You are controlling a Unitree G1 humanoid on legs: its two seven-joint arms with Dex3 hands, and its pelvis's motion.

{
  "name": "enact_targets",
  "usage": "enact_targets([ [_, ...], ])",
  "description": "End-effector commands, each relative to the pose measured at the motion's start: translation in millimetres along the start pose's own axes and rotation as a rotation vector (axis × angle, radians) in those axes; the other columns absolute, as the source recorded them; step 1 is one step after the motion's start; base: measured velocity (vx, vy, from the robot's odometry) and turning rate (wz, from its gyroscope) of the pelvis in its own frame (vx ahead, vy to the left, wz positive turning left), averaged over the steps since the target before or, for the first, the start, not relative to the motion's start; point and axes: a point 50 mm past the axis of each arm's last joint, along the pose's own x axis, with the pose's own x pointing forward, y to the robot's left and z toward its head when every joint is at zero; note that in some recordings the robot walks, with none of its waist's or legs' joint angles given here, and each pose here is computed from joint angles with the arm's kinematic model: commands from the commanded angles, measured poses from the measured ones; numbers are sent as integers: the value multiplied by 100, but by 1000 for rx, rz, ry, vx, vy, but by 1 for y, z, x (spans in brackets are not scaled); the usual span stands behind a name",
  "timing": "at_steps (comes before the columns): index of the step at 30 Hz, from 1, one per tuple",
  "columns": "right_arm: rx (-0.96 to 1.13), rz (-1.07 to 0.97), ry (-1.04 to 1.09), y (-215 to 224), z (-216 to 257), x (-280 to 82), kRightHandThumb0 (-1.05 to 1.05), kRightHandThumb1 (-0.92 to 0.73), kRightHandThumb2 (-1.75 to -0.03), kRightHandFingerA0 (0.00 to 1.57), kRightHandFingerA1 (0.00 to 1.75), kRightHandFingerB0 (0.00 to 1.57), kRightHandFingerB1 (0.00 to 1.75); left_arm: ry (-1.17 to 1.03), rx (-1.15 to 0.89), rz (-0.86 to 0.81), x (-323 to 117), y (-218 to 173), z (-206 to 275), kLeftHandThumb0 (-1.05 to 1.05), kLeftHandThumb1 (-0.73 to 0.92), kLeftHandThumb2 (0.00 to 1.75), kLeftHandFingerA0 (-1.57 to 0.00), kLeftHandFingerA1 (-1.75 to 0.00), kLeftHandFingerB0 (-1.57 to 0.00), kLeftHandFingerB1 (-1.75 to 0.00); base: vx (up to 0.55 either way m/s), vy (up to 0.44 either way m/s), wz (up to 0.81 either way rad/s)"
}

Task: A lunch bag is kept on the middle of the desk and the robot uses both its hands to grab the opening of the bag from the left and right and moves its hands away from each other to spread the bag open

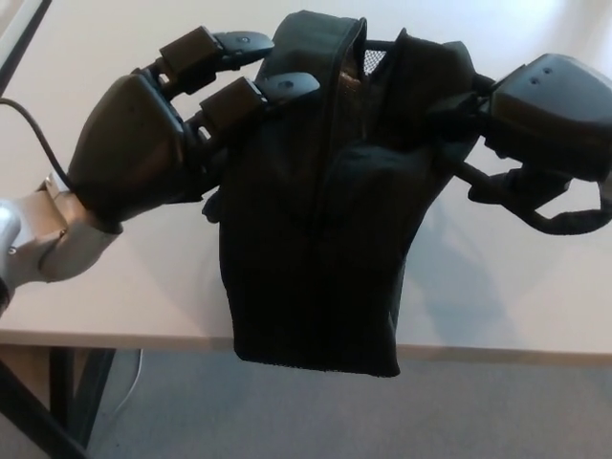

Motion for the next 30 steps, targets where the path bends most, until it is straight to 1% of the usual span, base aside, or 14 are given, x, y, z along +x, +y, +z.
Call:
enact_targets([
  [1, -21, 62, -2, 8, 0, 2, -34, -39, -78, 102, 117, 52, 60, -2, -37, 25, 6, 3, 4, -11, 52, 56, -74, -57, -84, -54, 0, 0, 0],
  [2, 1, 52, -14, 11, 0, 2, -21, -50, -56, 95, 131, 44, 41, -14, -58, 7, 9, 4, 6, -23, 49, 55, -93, -71, -101, -65, 0, 0, 0],
  [3, 7, 62, -10, 13, 0, 2, -25, -52, -58, 89, 140, 64, 80, -19, -67, -4, 11, 3, 7, -17, 54, 57, -96, -128, -105, -98, 0, 0, 0],
  [5, -3, 109, 15, 14, 0, 4, -27, -53, -58, 85, 138, 76, 72, -19, -66, -15, 14, 1, 9, -18, 55, 59, -92, -141, -98, -109, 0, 0, 0],
  [6, -2, 112, 16, 14, 0, 4, -26, -52, -57, 84, 137, 78, 75, -19, -46, -9, 15, 0, 9, -20, 54, 59, -85, -158, -86, -135, 0, 0, 0],
  [7, -1, 108, 15, 15, 0, 3, -26, -52, -57, 84, 137, 78, 75, -19, -39, -7, 16, 0, 10, -20, 54, 59, -85, -158, -86, -135, 0, 0, 0],
  [9, -18, 127, 19, 15, -1, 4, -32, -54, -57, 92, 94, 72, 44, -12, -38, 0, 16, 0, 10, -24, 56, 59, -84, -163, -81, -141, 0, 0, 0],
  [14, -15, 101, 19, 13, -2, 3, -36, -51, -59, 91, 103, 73, 46, 6, -60, -15, 12, 1, 10, -19, 62, 64, -86, -162, -77, -152, 0, 0, 0],
  [15, -7, 93, 20, 13, -2, 2, -35, -50, -58, 91, 108, 73, 46, 15, -70, -21, 8, -1, 10, -12, 54, 78, -89, -158, -82, -148, 0, 0, 0],
  [18, 8, 78, 16, 15, -2, 1, -34, -50, -58, 91, 106, 73, 47, 53, -79, -52, -1, -3, 9, -12, 54, 64, -89, -147, -97, -115, 0, 0, 0],
  [23, 101, -12, 8, 22, -7, -9, -27, -47, -54, 106, 92, 87, 50, 143, -162, -22, -25, -10, 15, -3, 41, 98, -87, -157, -90, -141, 0, 0, 0],
  [24, 114, -41, -5, 24, -8, -15, -24, -47, -54, 103, 112, 88, 51, 164, -166, -38, -32, -11, 16, 0, 39, 102, -85, -158, -87, -143, 0, 0, 0],
  [27, 118, -121, -60, 26, -8, -37, -24, -49, -55, 101, 84, 86, 52, 256, -205, -35, -60, -14, 19, 14, 38, 117, -90, -156, -88, -139, 0, 0, 0],
  [30, 70, -137, -99, 33, -11, -55, -32, -59, -57, 98, 86, 82, 54, 330, -218, -38, -80, -12, 18, 13, 39, 123, -91, -152, -96, -129, 0, 0, 0],
])
